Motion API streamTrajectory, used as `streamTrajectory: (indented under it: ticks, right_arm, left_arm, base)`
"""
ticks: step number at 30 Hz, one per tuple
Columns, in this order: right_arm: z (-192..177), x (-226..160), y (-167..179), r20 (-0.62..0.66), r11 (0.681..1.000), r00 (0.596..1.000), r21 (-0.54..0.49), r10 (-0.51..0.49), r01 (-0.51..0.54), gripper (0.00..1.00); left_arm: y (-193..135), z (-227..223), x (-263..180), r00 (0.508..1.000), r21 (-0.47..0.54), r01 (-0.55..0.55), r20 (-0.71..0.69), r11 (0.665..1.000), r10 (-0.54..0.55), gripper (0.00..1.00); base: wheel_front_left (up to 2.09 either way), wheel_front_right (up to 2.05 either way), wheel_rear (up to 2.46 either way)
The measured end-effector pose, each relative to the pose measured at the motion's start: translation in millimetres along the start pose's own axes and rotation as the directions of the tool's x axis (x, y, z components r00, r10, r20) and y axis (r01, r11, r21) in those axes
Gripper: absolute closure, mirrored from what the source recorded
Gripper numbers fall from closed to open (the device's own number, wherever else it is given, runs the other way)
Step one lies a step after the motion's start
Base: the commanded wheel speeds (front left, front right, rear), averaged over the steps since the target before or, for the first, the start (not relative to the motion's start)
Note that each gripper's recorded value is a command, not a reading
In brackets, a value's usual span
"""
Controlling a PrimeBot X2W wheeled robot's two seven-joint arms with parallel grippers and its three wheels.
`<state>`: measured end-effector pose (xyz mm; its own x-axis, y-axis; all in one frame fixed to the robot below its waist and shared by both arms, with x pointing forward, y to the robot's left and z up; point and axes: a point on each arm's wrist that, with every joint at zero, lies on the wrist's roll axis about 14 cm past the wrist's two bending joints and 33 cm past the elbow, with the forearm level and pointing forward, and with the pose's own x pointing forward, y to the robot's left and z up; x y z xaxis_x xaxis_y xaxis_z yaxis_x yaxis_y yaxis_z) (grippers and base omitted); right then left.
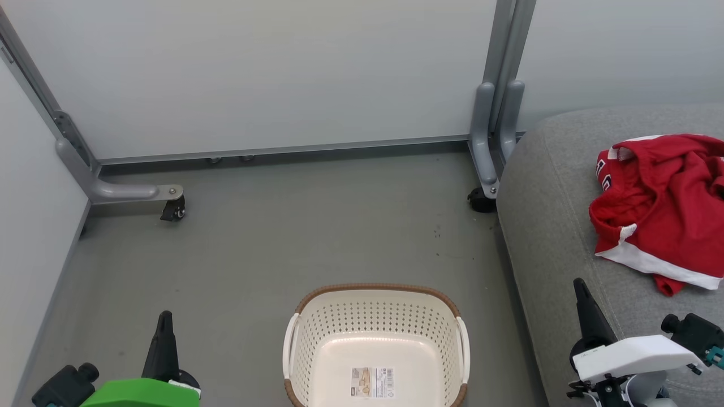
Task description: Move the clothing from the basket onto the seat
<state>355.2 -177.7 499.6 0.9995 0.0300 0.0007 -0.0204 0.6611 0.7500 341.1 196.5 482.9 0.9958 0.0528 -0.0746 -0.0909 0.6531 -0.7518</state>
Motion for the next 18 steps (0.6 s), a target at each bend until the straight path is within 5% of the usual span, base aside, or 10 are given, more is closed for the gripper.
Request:
streamTrajectory:
  ticks: [18]
  right_arm:
    - [6.4, 9.4, -4.7, 0.004, 0.978, 1.000, 0.209, -0.022, 0.021, 1.00]
  left_arm:
    - [-3.2, 4.6, 12.6, 1.000, -0.210, 0.008, -0.008, 0.978, -0.010, 1.00]
  base:
    - [0.00, 0.00, 0.00]
